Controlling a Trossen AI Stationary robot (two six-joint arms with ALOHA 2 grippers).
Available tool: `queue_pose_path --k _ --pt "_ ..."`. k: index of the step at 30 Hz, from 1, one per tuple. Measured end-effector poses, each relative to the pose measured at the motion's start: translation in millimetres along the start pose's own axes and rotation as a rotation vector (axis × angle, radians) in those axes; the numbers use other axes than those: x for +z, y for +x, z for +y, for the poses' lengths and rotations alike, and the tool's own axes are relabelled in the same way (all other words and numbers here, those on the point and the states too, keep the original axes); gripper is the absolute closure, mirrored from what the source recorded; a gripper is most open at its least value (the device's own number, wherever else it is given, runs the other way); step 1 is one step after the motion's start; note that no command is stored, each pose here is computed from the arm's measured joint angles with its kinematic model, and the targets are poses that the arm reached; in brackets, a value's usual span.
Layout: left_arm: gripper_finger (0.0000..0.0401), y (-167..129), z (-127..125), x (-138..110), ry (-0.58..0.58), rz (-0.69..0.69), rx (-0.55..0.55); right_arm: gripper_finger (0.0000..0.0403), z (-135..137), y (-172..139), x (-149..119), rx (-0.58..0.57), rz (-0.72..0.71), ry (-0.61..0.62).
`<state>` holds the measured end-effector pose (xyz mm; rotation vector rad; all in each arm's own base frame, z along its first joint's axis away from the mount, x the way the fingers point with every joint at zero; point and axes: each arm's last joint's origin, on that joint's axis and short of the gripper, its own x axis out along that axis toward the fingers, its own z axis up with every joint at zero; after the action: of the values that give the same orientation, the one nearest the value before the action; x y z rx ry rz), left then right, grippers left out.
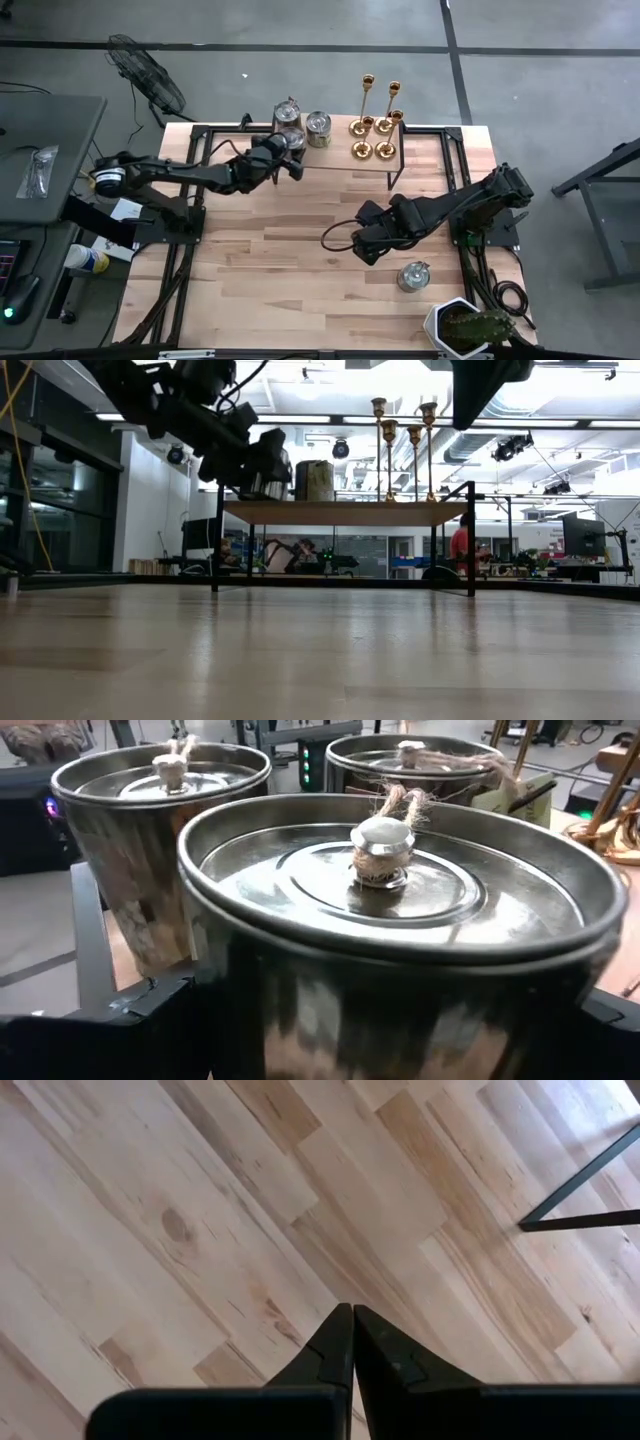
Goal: Pick & Place candle stick holders
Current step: Align the silver scented candle on the shelf with the silver scented candle
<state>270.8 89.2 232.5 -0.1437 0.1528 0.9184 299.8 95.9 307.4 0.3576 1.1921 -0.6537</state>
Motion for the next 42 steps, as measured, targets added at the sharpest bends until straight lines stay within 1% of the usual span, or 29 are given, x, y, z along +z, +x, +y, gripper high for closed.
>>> queue_pose_path --k 5,11,18,22,31,42 --pt "0.0046 5 -3 -3 -0.004 -0.016 0.014 0.0401 0 0 0 0.0 0.0 -0.002" --pt "0.0046 5 0 -4 0.017 -0.023 0.099 0.0401 0 0 0 0.0 0.0 -0.001" --pt "0.0045 5 1 -4 0.019 -0.024 0.124 0.0401 0 0 0 0.001 -0.001 -0.001" --pt "0.0045 5 3 -4 0.02 -0.028 0.157 0.0401 0 0 1 0.0 0.0 0.001" --pt "0.0045 15 16 -2 -0.02 -0.021 0.143 0.0401 -1 1 2 -0.001 -0.001 0.007" --pt "0.0044 16 16 -2 -0.016 -0.012 0.113 0.0401 -1 1 3 0.004 -0.003 0.008"
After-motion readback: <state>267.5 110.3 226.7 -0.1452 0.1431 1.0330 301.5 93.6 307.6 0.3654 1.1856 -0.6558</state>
